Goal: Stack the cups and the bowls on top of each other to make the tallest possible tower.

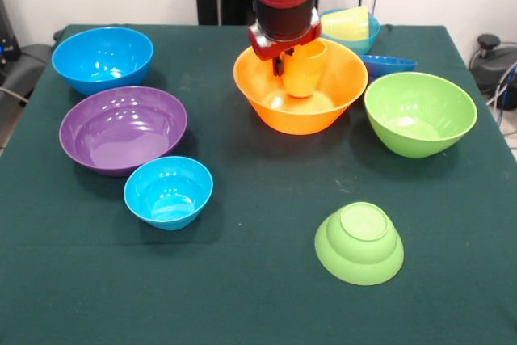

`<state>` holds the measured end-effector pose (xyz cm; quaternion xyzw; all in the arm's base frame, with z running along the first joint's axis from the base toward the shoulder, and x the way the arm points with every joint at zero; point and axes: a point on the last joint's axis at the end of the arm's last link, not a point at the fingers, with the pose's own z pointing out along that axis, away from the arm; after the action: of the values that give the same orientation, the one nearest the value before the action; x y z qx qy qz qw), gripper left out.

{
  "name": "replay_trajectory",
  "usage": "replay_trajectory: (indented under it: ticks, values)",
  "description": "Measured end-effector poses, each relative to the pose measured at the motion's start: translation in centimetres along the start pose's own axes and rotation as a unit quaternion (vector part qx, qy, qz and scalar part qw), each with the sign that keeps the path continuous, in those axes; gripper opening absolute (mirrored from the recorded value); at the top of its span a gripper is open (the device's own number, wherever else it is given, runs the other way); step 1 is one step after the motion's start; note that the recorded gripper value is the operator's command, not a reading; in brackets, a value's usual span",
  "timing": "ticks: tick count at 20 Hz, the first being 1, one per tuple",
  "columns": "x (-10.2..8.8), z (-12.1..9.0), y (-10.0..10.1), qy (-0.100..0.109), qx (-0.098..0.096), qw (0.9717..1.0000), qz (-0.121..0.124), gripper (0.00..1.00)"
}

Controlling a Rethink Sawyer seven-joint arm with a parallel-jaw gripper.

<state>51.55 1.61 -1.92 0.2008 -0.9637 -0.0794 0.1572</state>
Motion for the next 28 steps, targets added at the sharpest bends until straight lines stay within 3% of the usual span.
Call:
replay_trajectory:
  ticks: [13, 28]
  values:
    - [-1.5, 0.2, 0.8, -0.008, -0.003, 0.9999, -0.011, 0.0]
    - [-4.1, -0.6, 0.0, -0.027, 0.015, 0.9994, -0.017, 0.0]
